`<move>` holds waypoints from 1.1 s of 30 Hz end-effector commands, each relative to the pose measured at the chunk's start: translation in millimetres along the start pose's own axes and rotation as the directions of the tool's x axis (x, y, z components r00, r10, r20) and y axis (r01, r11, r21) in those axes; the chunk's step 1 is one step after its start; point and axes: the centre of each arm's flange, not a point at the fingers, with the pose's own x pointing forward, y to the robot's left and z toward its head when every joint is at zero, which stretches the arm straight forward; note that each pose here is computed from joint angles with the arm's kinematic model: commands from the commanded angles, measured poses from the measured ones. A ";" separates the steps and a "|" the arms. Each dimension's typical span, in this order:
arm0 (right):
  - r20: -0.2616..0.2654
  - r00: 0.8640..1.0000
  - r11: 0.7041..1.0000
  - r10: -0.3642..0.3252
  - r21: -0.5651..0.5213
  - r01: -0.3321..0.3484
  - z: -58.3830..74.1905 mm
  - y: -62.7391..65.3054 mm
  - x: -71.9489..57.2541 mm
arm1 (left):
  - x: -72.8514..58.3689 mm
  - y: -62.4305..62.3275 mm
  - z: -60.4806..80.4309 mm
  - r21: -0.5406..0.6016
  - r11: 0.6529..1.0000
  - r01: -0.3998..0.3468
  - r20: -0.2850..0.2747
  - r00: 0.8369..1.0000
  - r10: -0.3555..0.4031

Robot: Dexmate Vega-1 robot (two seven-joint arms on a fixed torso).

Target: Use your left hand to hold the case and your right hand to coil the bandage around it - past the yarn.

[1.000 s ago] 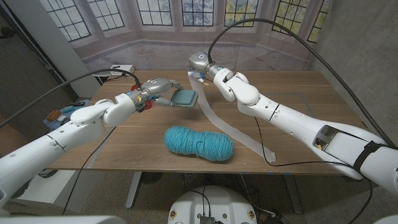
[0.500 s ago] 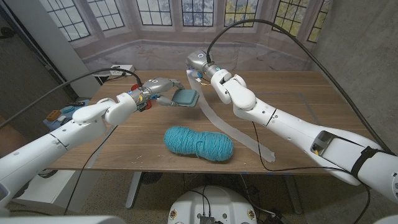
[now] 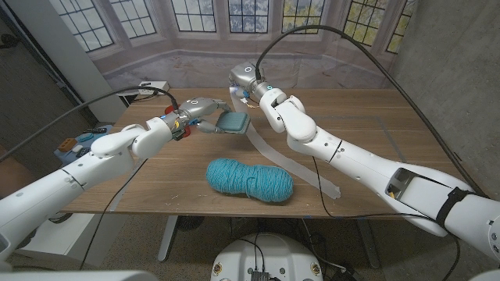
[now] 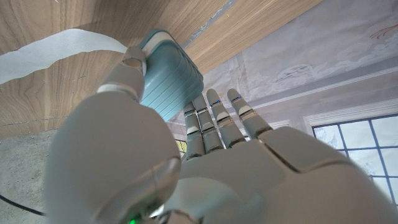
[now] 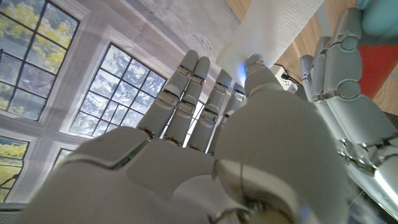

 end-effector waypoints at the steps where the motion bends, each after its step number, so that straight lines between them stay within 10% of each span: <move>1: -0.008 1.000 1.000 -0.006 0.002 0.006 7.1 -3.1 5.2 | -6.4 2.0 -0.7 0.004 1.000 -0.005 -0.011 1.000 0.005; 33: -0.088 0.996 1.000 -0.010 -0.026 0.008 -0.5 -42.7 7.6 | 2.6 -1.6 4.7 -0.005 1.000 -0.007 0.005 1.000 0.007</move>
